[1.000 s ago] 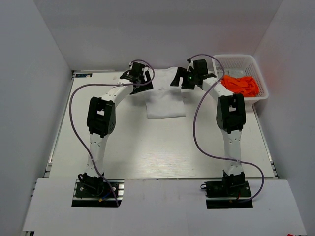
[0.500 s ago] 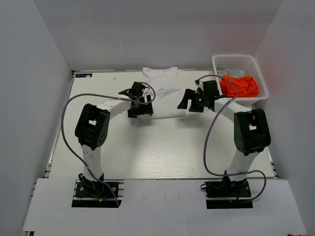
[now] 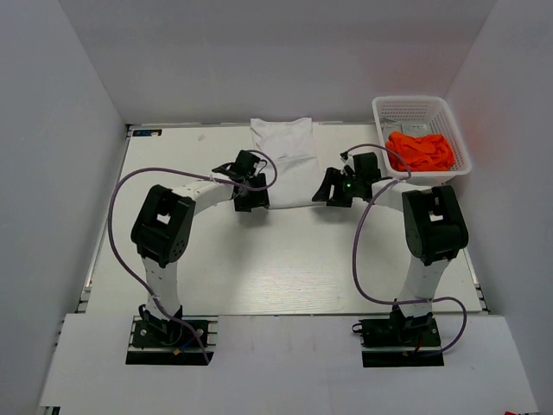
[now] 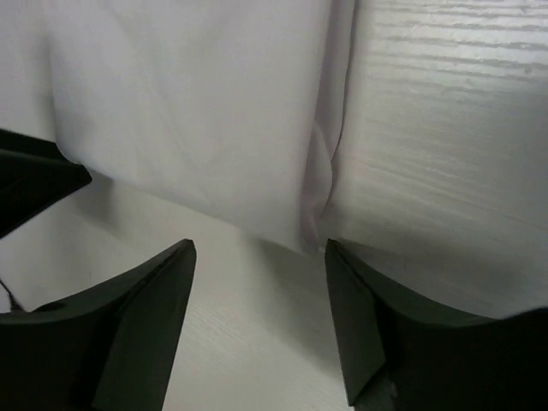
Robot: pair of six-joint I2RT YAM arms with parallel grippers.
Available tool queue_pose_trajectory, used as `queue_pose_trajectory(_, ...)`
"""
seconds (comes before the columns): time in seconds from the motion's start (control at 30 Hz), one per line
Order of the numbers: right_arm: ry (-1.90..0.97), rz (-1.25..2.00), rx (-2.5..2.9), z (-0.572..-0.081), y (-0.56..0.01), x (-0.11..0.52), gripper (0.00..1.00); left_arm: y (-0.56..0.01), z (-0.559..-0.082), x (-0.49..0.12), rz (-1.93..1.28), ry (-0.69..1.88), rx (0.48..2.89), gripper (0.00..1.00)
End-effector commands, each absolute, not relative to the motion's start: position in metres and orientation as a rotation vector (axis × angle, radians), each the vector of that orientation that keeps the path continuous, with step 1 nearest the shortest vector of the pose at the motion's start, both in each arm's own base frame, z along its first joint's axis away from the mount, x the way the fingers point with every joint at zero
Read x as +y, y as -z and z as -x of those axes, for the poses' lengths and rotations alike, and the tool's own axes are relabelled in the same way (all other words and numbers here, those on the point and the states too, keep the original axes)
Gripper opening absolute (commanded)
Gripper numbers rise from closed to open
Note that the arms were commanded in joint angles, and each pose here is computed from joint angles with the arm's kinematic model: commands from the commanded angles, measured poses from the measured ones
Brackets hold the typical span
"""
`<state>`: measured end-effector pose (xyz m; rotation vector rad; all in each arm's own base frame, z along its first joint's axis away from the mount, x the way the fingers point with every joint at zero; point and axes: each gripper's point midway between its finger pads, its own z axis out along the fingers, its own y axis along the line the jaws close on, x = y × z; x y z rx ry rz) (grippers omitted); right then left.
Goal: Fold and stack the t-shirts
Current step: Grab one side of the 2/3 rectangular tshirt with both arms, then fold the long partially folded tshirt into a neat square
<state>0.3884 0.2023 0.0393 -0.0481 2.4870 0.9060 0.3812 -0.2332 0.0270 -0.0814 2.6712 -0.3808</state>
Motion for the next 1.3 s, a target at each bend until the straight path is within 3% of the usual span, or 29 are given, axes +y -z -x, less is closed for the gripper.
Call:
queue_pose_trajectory(0.0,-0.932,0.048,2.467,-0.403,-0.037,0.21,0.66,-0.012,-0.383,-0.235,0.091,0.351,2.7,0.67)
queue_pose_trajectory(0.07,-0.919,0.041,2.468,-0.406,-0.034,0.208,0.59,-0.006,-0.379,-0.233,0.091,0.337,2.722,0.62)
queue_pose_trajectory(0.17,-0.895,0.026,2.478,-0.411,-0.025,0.206,0.41,0.005,-0.38,-0.238,0.084,0.363,2.733,0.51)
queue_pose_trajectory(0.2,-0.889,0.022,2.483,-0.413,-0.024,0.206,0.3,0.008,-0.384,-0.242,0.081,0.378,2.737,0.48)
queue_pose_trajectory(0.23,-0.89,0.021,2.487,-0.414,-0.022,0.206,0.27,0.01,-0.383,-0.244,0.079,0.382,2.752,0.44)
queue_pose_trajectory(0.27,-0.894,0.025,2.485,-0.414,-0.021,0.207,0.22,0.012,-0.385,-0.245,0.079,0.382,2.752,0.29)
queue_pose_trajectory(0.37,-0.894,0.027,2.483,-0.411,-0.024,0.207,0.0,0.015,-0.384,-0.243,0.083,0.358,2.769,0.0)
queue_pose_trajectory(0.6,-0.906,0.125,2.47,-0.376,-0.056,0.204,0.0,-0.018,-0.354,-0.24,0.042,0.389,2.744,0.0)
queue_pose_trajectory(0.97,-0.897,0.284,2.514,-0.247,-0.106,0.173,0.0,-0.092,-0.212,-0.268,-0.386,0.742,2.831,0.0)
queue_pose_trajectory(1.1,-0.862,0.349,2.414,-0.237,-0.148,0.166,0.0,-0.14,-0.2,-0.283,-0.447,0.907,2.707,0.0)
queue_pose_trajectory(1.27,-0.823,0.365,2.292,-0.248,-0.19,0.164,0.0,-0.169,-0.203,-0.282,-0.398,0.908,2.625,0.0)
